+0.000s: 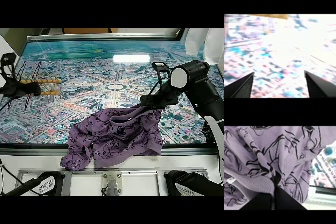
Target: Fold the clothes and pants, and hang the long-sleeved shirts on hangers.
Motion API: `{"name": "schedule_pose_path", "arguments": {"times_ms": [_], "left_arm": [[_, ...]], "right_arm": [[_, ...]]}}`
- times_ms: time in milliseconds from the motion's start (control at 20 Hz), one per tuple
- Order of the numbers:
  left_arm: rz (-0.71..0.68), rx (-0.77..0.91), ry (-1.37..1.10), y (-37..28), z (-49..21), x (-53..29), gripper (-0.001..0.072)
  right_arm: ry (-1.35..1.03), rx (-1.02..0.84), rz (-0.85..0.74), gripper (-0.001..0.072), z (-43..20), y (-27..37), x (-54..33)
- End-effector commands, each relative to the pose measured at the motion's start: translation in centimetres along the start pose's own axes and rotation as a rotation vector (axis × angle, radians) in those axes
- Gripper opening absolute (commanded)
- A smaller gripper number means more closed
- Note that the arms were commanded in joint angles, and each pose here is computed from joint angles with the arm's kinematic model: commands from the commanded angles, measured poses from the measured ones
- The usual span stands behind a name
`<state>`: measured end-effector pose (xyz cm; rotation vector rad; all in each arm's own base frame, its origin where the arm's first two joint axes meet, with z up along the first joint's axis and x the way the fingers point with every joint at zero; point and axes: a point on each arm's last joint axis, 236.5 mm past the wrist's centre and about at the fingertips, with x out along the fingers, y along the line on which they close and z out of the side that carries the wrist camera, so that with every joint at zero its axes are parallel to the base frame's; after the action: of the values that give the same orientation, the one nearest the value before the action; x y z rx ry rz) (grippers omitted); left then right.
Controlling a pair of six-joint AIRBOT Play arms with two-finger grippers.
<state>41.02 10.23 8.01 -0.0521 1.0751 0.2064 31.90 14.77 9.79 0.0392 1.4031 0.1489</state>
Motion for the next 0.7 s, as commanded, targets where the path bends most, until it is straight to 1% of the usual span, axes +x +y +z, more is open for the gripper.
{"name": "schedule_pose_path", "arguments": {"times_ms": [0, 150, 300, 350, 650], "left_arm": [[0.126, -0.052, 0.015, 7.8, 0.0, 5.5, 0.0712], [0.128, -0.037, 0.029, 8.7, -0.2, 10.8, 0.0711], [0.210, 0.070, 0.054, 10.4, -0.4, 14.8, 0.0711], [0.218, 0.082, 0.074, 10.7, -0.4, 15.9, 0.0711], [0.215, 0.073, 0.181, 11.6, -0.5, 21.2, 0.0712]], "right_arm": [[0.001, -0.001, 0.001, 0.0019, 0.0, 0.0, 0.0], [0.001, -0.001, 0.000, 0.0019, 0.0, 0.0, 0.0], [0.001, -0.001, 0.001, 0.0019, 0.0, 0.0, 0.0], [0.001, -0.001, 0.001, 0.0019, 0.0, 0.0, 0.0], [0.001, -0.001, 0.001, 0.0019, 0.0, 0.0, 0.0]]}}
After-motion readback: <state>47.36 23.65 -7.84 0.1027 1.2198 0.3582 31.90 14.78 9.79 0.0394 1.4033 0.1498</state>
